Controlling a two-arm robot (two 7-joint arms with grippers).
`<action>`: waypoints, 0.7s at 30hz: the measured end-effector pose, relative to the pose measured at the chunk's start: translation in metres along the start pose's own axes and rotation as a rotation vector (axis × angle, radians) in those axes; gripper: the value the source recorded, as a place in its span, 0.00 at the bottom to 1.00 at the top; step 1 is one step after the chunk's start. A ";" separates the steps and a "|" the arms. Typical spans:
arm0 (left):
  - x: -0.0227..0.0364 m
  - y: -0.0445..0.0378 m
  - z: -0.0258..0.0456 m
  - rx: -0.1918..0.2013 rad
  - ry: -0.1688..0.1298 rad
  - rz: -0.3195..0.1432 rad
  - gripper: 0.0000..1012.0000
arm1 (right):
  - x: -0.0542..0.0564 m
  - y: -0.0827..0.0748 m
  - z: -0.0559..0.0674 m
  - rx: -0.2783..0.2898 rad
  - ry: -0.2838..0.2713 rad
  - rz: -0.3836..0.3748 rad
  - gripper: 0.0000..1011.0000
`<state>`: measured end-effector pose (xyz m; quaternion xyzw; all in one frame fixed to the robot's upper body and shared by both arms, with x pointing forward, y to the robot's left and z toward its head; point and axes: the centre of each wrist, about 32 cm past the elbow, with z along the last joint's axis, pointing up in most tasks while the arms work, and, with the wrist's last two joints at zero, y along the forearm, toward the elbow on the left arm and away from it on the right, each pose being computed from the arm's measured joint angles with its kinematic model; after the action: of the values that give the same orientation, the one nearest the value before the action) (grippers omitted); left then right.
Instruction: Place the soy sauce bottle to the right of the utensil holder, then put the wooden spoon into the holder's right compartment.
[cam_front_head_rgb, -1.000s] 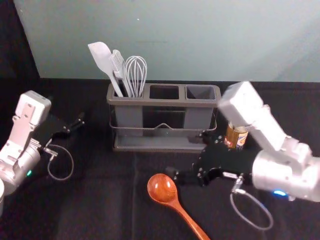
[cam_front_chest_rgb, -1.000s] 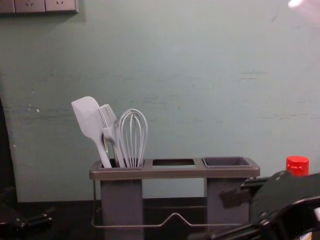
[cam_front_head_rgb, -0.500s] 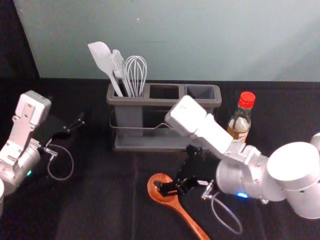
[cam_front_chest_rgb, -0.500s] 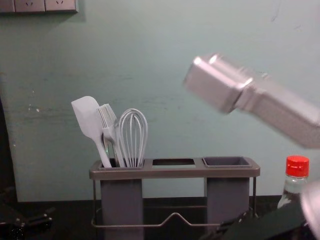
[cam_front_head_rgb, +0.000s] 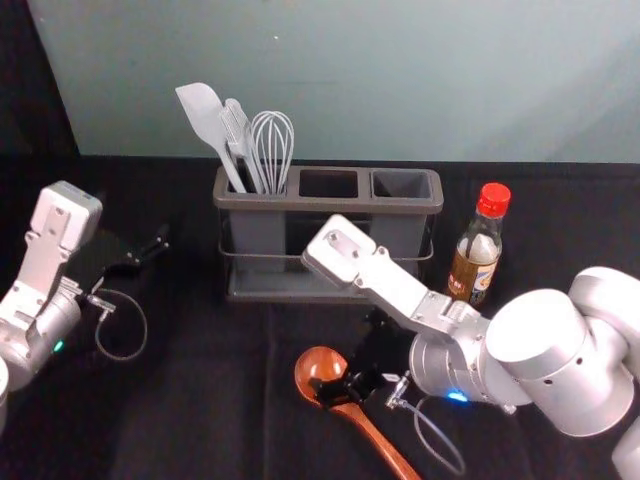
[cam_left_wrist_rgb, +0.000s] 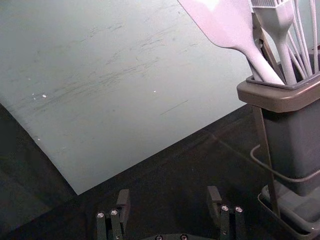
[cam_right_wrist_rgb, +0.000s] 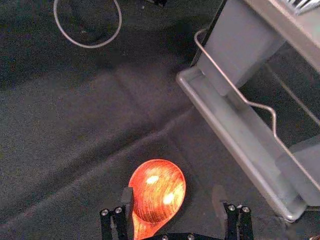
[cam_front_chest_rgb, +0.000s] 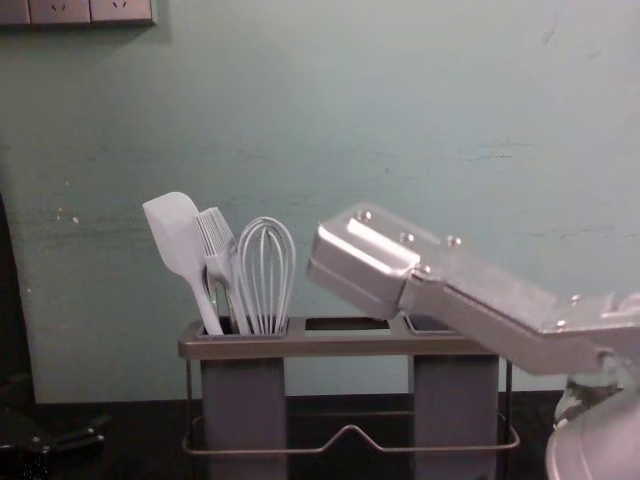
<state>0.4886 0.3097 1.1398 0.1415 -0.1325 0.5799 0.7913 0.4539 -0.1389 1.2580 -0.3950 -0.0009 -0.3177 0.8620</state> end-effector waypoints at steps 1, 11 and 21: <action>0.0000 0.0000 0.0000 0.000 0.000 0.000 0.99 | 0.000 0.001 0.000 -0.004 0.004 0.004 0.99; 0.0000 0.0000 0.0000 0.000 0.000 0.000 0.99 | 0.000 0.012 0.001 -0.036 0.039 0.030 0.99; 0.0000 0.0000 0.0000 0.000 0.000 0.000 0.99 | -0.001 0.015 0.001 -0.058 0.095 0.041 0.99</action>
<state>0.4886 0.3097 1.1398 0.1415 -0.1325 0.5799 0.7913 0.4616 -0.1302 1.2477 -0.4042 0.0572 -0.3181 0.8557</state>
